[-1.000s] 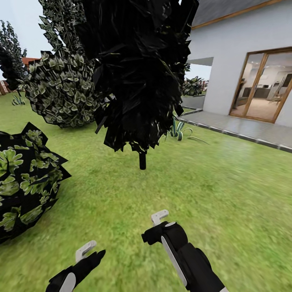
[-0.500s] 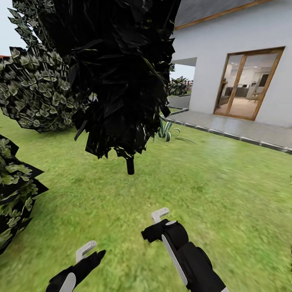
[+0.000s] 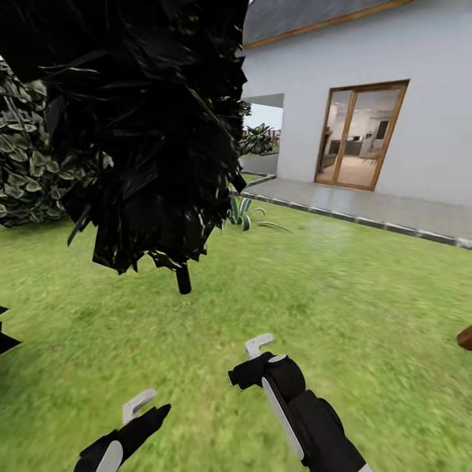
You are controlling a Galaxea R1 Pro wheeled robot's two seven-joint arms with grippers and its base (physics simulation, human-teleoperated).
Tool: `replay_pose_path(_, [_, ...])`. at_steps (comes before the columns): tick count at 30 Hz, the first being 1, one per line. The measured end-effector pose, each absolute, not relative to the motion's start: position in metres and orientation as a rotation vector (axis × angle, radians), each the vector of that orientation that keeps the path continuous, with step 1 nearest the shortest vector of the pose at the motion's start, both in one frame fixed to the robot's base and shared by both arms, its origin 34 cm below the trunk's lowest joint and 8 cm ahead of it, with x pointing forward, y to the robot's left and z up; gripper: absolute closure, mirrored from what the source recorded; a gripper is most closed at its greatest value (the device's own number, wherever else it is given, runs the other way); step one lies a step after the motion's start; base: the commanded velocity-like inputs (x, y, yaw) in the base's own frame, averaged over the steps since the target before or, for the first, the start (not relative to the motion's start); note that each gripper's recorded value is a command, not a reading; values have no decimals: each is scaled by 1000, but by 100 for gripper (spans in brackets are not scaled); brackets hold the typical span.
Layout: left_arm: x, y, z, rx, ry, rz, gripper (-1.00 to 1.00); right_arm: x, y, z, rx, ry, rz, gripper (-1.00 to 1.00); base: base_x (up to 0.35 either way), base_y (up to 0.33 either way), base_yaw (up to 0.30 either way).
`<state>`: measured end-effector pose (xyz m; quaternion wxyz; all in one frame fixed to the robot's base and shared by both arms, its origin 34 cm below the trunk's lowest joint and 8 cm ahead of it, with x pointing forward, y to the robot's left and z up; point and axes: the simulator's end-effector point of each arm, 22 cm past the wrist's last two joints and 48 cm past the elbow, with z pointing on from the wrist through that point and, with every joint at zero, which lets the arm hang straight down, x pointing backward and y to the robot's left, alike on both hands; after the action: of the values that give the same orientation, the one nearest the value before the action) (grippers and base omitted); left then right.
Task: Take the three Easter eggs out of the wicker basket on the lawn in the garden, then place them on the lawn next to a single tree (choose any tree) so that all three eggs are next to the same tree and none are left in the basket.
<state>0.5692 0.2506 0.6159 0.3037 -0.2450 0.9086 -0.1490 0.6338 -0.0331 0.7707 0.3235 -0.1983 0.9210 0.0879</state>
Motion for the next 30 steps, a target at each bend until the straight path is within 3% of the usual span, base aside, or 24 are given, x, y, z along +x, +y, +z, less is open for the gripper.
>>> replay_pose_path(30, [569, 250, 616, -647, 2406, -395, -100, 639, -38, 778, -503, 2404, 226, -100, 330, 0, -263])
